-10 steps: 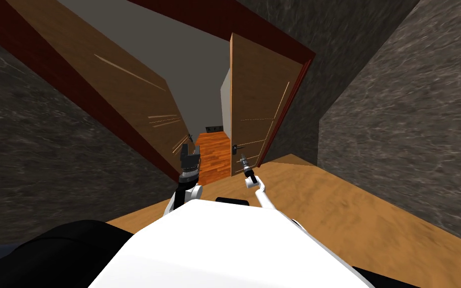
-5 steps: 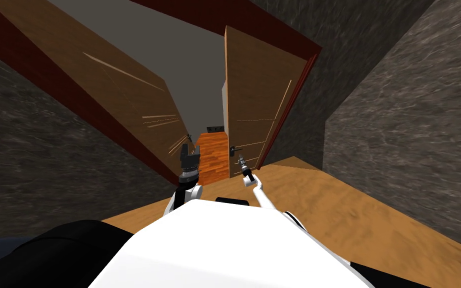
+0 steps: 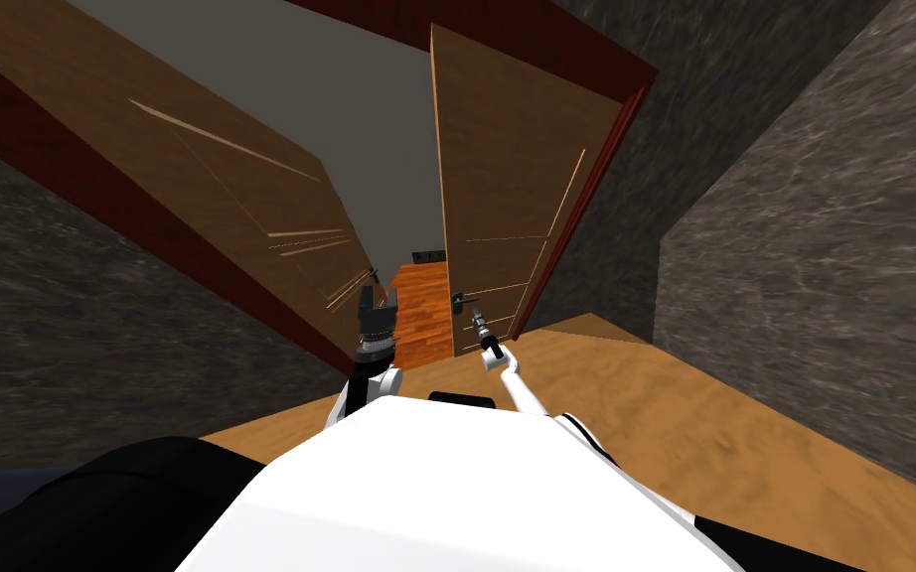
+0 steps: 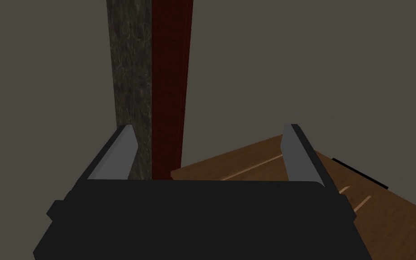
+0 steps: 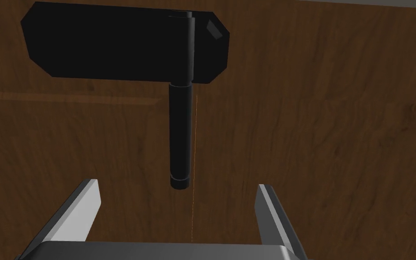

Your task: Push the door open

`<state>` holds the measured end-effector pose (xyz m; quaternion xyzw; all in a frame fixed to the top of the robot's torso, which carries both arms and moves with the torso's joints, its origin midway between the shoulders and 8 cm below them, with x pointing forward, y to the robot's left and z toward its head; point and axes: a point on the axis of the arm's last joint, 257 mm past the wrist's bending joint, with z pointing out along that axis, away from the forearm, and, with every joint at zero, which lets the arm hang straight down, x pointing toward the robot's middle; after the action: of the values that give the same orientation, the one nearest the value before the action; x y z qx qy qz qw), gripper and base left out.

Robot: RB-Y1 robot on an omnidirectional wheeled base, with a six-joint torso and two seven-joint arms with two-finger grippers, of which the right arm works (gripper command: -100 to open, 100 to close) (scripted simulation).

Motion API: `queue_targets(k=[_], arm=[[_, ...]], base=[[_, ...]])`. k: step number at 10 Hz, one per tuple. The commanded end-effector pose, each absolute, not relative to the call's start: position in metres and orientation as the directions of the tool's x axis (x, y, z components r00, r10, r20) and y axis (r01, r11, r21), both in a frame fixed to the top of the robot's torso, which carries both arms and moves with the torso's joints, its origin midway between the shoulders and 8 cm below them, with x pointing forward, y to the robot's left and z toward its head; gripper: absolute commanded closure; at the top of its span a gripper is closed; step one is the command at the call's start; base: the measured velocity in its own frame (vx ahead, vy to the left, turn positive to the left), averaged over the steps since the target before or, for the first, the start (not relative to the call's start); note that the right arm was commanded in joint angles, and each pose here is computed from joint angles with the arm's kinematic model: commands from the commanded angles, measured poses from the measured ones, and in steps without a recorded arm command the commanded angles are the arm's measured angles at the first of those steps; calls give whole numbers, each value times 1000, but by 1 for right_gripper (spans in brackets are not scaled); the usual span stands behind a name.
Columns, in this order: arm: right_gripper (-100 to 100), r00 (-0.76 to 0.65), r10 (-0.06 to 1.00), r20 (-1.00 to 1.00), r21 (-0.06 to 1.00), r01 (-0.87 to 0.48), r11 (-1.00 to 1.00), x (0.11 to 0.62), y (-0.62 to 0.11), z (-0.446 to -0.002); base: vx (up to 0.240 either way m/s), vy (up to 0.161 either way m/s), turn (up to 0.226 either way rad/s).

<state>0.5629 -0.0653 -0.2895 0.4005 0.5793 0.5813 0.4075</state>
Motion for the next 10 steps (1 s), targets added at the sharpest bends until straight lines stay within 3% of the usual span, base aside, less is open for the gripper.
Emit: queue_targets(k=[1,8,9,10], arm=[[-100,-343,939,-11,1000,-10,8,564,-69,-291],[-100,-331,944,-2,1000,-5,1,566,-72,-293],[100,-331,944,-2,1000,-5,1,566,-72,-293],[100,-331,944,-2,1000,-5,1,566,-72,-293]], base=[[192,77,24],[173,61,22],[-8,-4,-3],[-20,-11,8]])
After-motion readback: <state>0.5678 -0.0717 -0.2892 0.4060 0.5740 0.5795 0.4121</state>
